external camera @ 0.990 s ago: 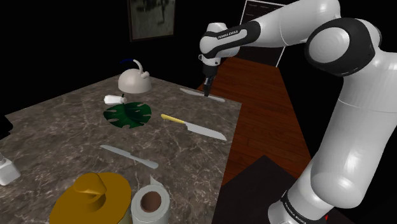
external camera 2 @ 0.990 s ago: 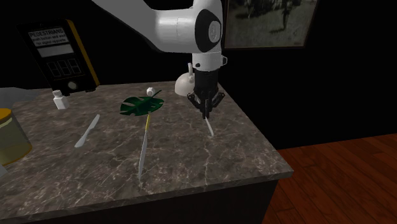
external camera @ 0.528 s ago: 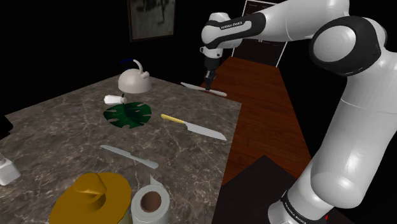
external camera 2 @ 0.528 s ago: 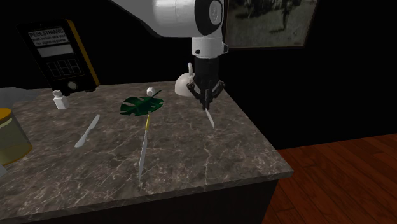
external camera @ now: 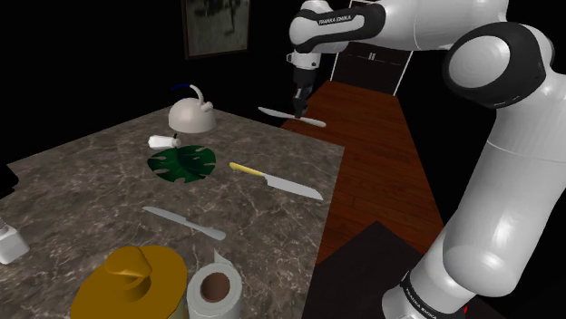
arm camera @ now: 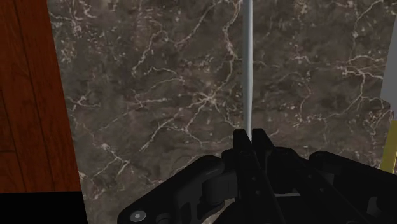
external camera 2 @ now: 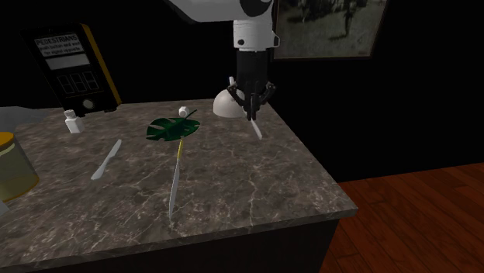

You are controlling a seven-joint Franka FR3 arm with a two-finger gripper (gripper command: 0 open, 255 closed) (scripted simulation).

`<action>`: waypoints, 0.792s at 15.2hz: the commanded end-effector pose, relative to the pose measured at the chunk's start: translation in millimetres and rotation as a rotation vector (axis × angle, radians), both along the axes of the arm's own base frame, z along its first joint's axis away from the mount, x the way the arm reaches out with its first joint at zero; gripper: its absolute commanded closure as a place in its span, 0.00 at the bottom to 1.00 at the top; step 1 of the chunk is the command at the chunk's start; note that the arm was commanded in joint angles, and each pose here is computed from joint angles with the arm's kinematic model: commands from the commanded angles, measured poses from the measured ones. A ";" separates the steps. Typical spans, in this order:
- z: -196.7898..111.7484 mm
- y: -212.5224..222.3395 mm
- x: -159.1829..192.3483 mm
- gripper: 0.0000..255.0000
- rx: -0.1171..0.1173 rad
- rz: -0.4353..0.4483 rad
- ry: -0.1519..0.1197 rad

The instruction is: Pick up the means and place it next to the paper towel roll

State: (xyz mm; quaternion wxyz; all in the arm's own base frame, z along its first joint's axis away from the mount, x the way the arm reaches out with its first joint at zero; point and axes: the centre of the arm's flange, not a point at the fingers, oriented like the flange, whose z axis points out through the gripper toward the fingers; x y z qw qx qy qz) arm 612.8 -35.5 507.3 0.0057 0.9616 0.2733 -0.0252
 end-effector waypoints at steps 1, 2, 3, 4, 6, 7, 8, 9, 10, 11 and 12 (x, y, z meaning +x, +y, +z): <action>9.6 -0.6 -0.8 1.00 0.000 0.000 0.000; 14.9 -0.6 -0.8 1.00 0.000 0.000 0.000; 20.2 -0.6 -0.8 1.00 0.000 0.000 0.000; 25.5 -0.6 -0.8 1.00 0.000 0.000 0.000; 36.0 -0.6 -0.8 1.00 0.000 0.000 0.000; 41.3 -0.6 -0.8 1.00 0.000 0.000 0.000; 46.6 -0.6 -0.8 1.00 0.000 0.000 0.000; 51.9 -0.6 -0.8 1.00 0.000 0.000 0.000; 57.2 -0.6 -0.8 1.00 0.000 0.000 0.000; 62.4 -0.6 -0.8 1.00 0.000 0.000 0.000; 67.7 -0.6 -0.8 1.00 0.000 0.000 0.000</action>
